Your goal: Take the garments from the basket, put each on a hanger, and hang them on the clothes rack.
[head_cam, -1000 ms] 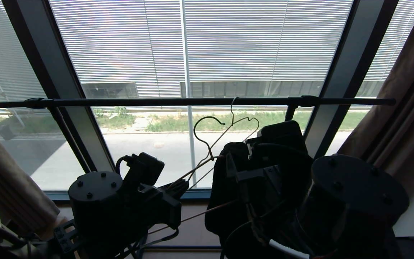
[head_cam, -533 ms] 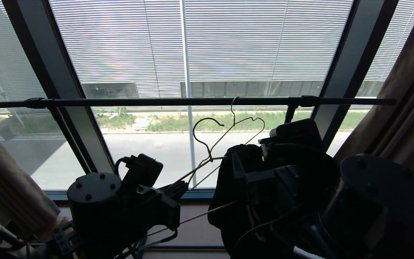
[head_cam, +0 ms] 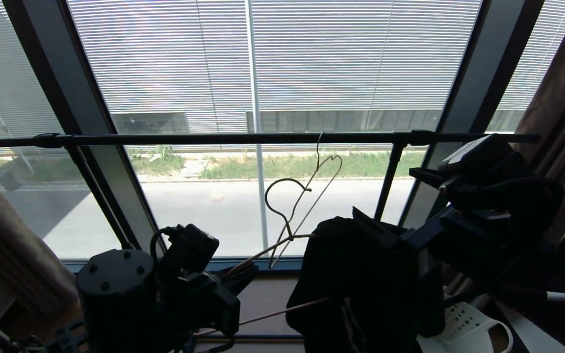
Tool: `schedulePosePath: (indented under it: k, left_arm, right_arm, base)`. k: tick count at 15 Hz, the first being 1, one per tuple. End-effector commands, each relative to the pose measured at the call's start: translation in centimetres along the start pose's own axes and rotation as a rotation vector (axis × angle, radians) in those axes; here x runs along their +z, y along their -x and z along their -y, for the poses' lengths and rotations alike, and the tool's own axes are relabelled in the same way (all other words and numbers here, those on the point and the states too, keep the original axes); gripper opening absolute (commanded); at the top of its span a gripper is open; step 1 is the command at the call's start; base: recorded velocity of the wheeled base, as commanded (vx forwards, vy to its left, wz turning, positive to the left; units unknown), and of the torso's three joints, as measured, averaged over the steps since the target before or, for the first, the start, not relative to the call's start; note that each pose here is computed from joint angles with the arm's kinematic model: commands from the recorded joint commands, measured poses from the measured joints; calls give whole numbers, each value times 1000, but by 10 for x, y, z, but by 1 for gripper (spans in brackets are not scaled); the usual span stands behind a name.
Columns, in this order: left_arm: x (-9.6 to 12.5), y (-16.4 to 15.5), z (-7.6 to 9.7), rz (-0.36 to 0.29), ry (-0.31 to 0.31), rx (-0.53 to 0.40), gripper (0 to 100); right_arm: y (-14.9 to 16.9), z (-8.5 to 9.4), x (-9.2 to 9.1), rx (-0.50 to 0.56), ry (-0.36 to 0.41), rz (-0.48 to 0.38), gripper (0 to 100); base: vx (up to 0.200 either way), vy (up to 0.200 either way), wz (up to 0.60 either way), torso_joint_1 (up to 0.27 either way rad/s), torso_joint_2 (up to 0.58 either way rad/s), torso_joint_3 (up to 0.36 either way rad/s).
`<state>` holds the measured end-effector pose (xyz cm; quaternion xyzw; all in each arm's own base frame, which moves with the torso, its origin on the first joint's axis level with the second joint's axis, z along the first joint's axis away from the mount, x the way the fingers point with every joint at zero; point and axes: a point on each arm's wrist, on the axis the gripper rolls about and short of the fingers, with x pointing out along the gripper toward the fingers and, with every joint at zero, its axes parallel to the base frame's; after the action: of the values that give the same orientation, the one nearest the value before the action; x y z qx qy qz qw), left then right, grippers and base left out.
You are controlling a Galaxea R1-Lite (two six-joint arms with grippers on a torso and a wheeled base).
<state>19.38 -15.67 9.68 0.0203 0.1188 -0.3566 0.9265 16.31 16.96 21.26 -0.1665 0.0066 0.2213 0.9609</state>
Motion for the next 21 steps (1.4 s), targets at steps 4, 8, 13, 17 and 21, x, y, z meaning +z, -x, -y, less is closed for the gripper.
schedulePosePath:
  k: [4, 8, 13, 17, 21]
  left_arm:
    - [1, 9, 2, 6, 0, -47, 0]
    - [2, 10, 3, 10, -1, -52, 0]
    - [0, 11, 4, 2, -2, -63, 0]
    - [2, 13, 5, 7, -2, -79, 0]
    - [2, 14, 5, 12, -3, -88, 0]
  right_arm:
    - [7, 62, 9, 199, -19, -49, 100]
    - [10, 79, 8, 444, 45, -178, 100]
    - [-11, 83, -1, 537, 268, -295, 100]
    - [-34, 74, -2, 615, 282, -311, 100]
    - [-53, 64, -9, 655, 281, -342, 100]
  base:
    - [0, 0, 0, 0, 0, 0]
    - [0, 0, 0, 0, 0, 0]
    - [0, 0, 0, 0, 0, 0]
    - [0, 0, 0, 0, 0, 0]
    - [0, 0, 0, 0, 0, 0]
